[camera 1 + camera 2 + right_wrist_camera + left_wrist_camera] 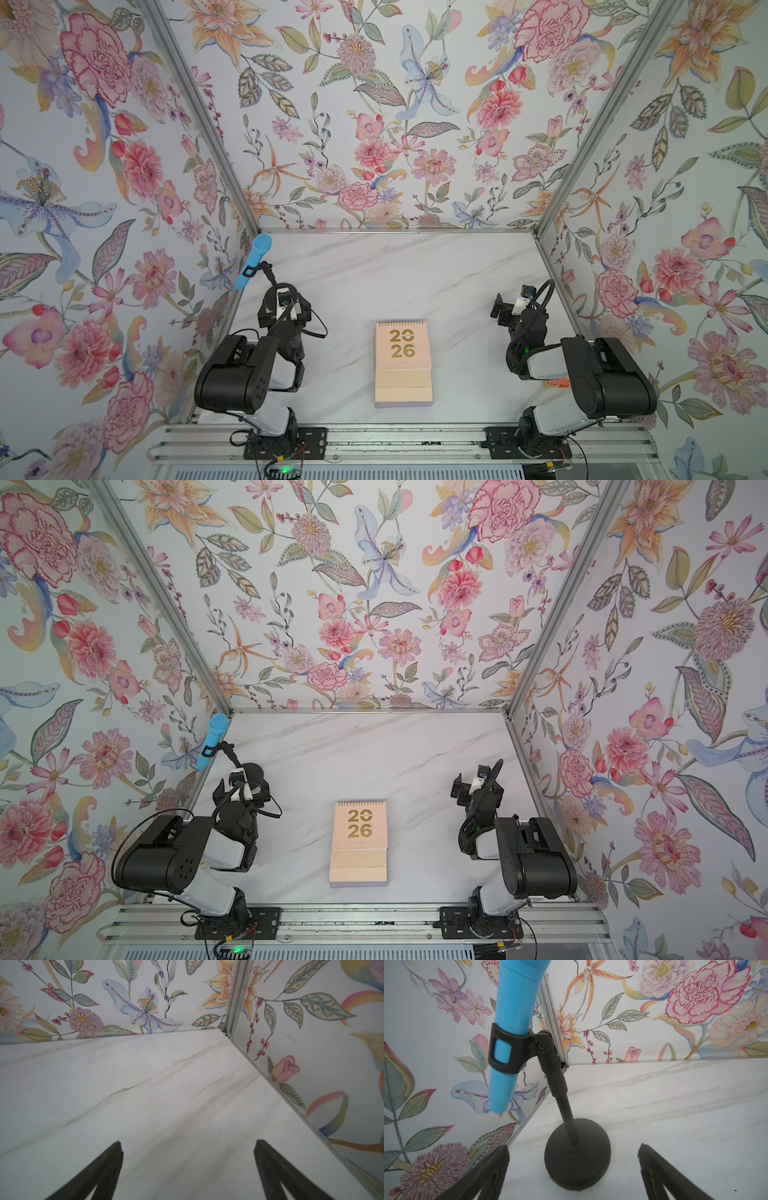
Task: Stack the calendars
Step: Reset both arms
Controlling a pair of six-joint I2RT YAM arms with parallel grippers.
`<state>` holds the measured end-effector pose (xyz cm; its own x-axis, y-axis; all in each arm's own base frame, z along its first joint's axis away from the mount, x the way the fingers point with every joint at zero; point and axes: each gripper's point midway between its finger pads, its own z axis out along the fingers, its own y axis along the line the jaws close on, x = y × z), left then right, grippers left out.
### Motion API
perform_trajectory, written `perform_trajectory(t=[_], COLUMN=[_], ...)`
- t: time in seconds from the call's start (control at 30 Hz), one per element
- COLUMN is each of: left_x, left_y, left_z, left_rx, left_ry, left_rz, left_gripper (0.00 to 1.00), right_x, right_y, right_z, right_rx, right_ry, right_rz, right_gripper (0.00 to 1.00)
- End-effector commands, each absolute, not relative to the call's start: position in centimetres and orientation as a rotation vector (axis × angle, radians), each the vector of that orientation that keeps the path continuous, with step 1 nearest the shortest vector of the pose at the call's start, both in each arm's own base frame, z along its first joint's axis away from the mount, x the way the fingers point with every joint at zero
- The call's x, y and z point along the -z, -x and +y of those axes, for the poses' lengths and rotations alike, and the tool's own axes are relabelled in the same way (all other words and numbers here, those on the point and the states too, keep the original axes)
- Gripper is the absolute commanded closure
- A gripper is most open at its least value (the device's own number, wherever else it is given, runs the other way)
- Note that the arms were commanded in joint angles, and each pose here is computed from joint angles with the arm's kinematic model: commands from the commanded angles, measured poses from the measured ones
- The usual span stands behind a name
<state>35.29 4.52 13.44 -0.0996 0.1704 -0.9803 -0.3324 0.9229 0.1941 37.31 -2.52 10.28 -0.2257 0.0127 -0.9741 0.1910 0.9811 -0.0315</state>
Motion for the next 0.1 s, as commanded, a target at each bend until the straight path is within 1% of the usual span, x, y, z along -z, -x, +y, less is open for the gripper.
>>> perform_trajectory(t=[0.0,0.07], left_x=[-14.59,-14.69], left_y=[-35.79,-35.66], left_z=[4.56,4.59], left_rx=[-0.432,-0.435], left_ry=[0.135,0.136], left_rz=[1.583,1.576], left_gripper=[0.0,0.0], right_x=[-11.0,-11.06], right_y=[-37.75,-37.78], right_z=[-2.32,-2.34], right_rx=[0.168,0.17], right_ry=[-0.137,-0.14], right_rz=[1.77,1.769], right_gripper=[0.01,0.01])
